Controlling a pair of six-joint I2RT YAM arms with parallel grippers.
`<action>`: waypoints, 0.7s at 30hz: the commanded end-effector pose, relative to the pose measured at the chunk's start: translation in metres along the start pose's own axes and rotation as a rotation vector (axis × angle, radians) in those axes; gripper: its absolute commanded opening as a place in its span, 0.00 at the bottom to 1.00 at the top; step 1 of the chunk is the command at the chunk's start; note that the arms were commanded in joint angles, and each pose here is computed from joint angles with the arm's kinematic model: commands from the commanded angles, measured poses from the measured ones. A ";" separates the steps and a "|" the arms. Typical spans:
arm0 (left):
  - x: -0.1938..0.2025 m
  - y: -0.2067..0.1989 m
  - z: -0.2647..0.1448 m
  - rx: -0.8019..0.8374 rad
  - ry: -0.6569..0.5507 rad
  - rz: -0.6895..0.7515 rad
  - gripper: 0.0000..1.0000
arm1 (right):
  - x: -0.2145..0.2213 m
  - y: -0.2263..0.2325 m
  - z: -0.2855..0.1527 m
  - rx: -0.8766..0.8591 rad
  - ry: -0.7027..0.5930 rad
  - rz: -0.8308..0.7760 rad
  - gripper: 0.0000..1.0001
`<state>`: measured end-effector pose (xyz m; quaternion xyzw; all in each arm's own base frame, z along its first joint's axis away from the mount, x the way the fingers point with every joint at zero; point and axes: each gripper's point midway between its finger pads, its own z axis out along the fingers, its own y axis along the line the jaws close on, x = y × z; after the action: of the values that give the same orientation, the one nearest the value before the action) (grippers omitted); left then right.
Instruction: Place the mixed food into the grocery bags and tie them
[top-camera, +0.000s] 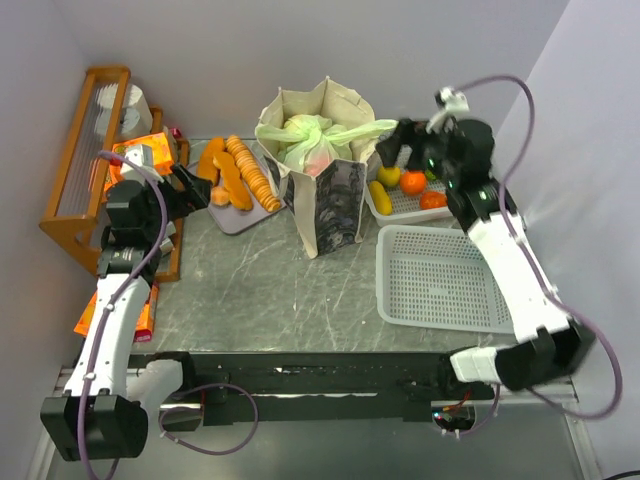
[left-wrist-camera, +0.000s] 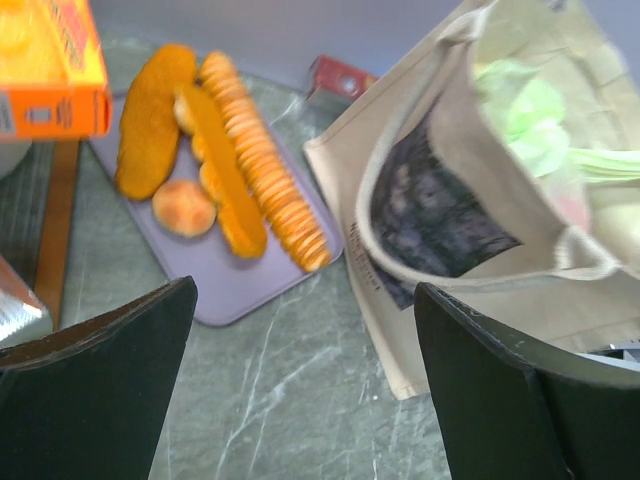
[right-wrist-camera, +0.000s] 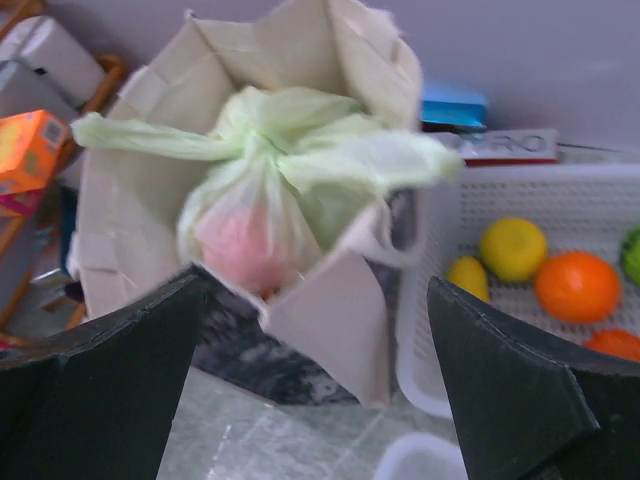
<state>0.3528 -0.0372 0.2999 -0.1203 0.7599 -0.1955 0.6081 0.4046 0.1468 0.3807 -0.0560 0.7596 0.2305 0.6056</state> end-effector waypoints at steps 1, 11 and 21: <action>-0.046 -0.036 -0.024 0.119 -0.123 0.088 0.96 | -0.037 -0.009 -0.088 0.142 -0.237 -0.038 0.99; -0.049 -0.039 -0.063 0.133 -0.244 0.141 0.96 | 0.039 -0.056 -0.143 0.303 -0.373 -0.107 0.99; -0.054 -0.029 -0.066 0.078 -0.275 0.127 0.96 | 0.057 -0.061 -0.142 0.325 -0.302 -0.105 0.99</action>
<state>0.2989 -0.0363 0.3673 -0.0676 0.6809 -0.1788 0.7070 0.2888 0.0499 0.3122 0.0301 0.7054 0.0866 0.7028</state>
